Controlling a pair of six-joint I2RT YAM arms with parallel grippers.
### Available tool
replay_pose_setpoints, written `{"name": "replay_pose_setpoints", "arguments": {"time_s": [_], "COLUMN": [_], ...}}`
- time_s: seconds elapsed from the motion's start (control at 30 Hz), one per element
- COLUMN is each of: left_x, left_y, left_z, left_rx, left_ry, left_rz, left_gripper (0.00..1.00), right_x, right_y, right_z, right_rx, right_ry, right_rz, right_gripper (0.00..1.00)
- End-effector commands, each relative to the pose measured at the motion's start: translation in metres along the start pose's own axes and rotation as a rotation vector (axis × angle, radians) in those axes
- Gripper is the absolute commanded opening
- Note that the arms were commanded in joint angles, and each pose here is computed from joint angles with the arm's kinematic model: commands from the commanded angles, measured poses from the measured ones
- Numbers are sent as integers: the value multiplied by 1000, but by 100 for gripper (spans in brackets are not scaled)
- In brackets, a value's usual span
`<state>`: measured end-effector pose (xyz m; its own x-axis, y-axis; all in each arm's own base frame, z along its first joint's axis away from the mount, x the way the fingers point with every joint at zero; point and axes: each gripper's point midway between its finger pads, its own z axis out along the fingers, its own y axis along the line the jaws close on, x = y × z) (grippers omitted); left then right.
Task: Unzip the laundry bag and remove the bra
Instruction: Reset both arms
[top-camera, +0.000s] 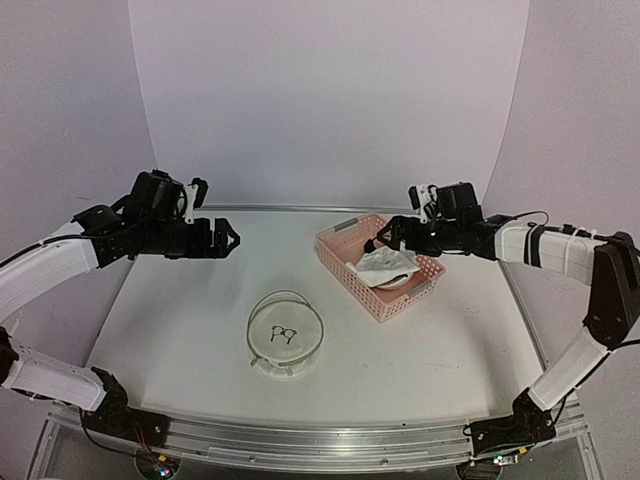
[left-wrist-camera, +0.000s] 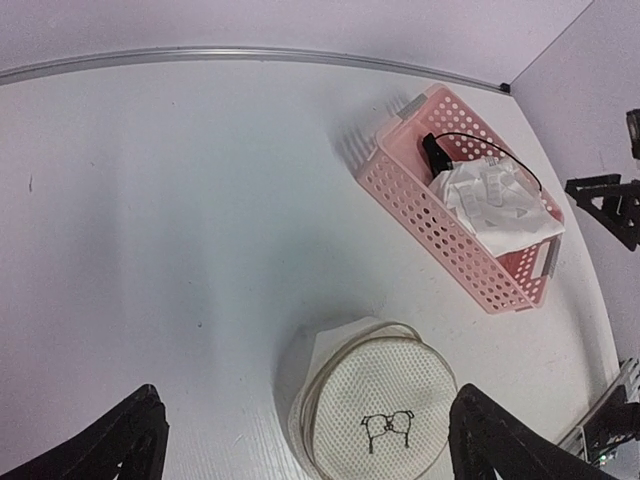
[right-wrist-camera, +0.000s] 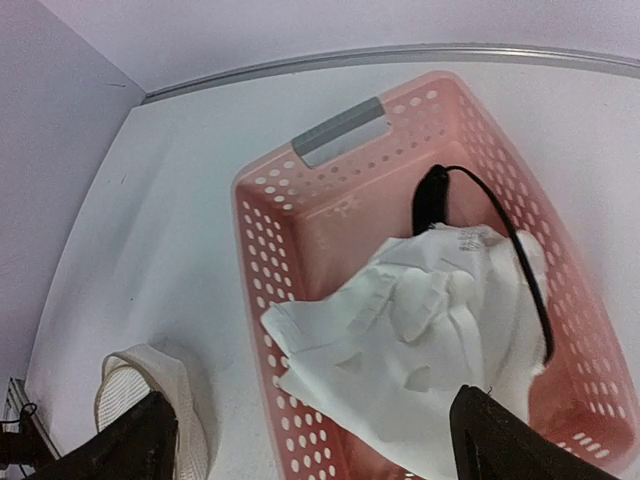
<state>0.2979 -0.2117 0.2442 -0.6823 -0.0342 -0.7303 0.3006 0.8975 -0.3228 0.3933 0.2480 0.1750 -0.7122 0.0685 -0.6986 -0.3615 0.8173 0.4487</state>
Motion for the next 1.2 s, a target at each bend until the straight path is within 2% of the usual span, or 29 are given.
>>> {"name": "replay_pose_setpoints", "arguments": {"time_s": [0.0, 0.17, 0.33, 0.53, 0.67, 0.87, 1.17], "left_x": [-31, -50, -67, -71, -67, -62, -71], "left_y": [0, 4, 24, 15, 13, 1, -9], "left_z": [-7, -11, -32, -43, -47, -54, -107], "left_rx": [11, -16, -140, -78, -46, 38, 133], "left_ry": [-31, -62, -160, -227, -273, -297, -497], "left_rz": [38, 64, 127, 173, 188, 206, 205], "left_gripper": [99, 99, 99, 99, 99, 99, 99], "right_x": [-21, -23, -18, -23, -26, -25, -34], "right_y": [-16, -21, -34, -29, -9, -10, -4], "right_z": [-33, -61, -92, -152, -178, -187, -181], "right_rx": [70, 112, 191, 203, 122, 126, 109], "right_ry": [-125, -199, -281, -448, -500, -520, -504], "right_rz": [-13, -20, -6, -16, -51, -32, -30], "right_gripper": [98, 98, 98, 98, 98, 98, 98]}}
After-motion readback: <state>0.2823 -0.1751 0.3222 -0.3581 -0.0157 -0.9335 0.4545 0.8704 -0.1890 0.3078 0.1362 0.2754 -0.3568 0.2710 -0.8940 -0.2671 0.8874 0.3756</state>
